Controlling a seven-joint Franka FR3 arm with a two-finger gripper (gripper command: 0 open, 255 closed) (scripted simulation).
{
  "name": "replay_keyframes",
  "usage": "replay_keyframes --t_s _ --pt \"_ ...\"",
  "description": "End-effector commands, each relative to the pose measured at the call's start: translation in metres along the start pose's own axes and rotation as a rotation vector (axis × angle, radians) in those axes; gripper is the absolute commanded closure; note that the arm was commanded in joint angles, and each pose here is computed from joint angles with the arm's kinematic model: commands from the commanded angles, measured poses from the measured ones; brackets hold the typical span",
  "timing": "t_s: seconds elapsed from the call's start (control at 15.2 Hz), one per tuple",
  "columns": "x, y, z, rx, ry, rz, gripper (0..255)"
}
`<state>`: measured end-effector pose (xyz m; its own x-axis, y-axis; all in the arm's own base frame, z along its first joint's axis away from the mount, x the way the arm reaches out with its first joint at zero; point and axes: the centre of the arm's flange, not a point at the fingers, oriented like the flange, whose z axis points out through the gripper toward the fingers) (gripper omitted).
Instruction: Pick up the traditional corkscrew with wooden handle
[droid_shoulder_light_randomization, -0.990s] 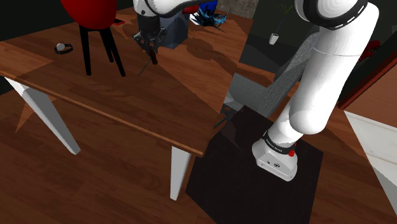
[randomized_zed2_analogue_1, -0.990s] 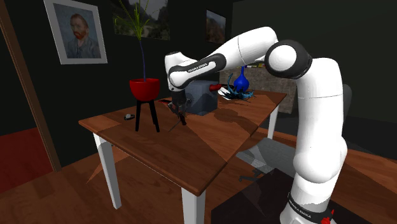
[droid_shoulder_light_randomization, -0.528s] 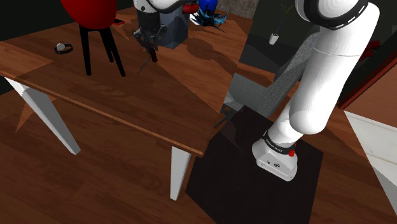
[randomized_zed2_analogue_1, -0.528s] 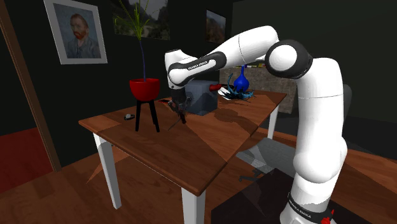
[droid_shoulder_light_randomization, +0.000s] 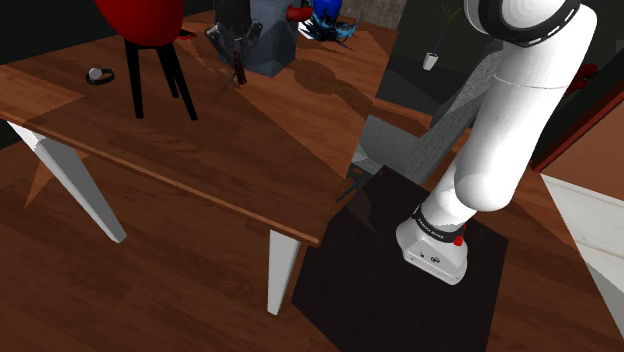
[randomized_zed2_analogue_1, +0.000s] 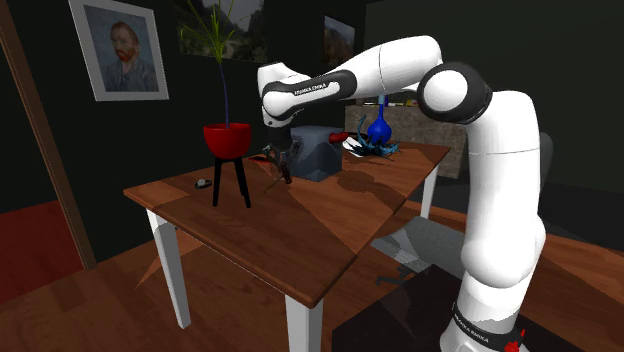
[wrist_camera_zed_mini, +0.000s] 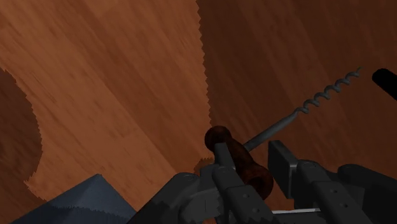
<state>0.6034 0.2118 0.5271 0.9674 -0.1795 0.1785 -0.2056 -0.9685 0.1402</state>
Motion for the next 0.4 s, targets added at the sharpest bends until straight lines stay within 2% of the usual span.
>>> replay_keyframes --t_s 0.0,0.33 --pt "0.001 0.002 -0.011 0.000 0.000 0.000 255" --pt "0.004 0.004 -0.027 0.000 0.000 0.000 255"
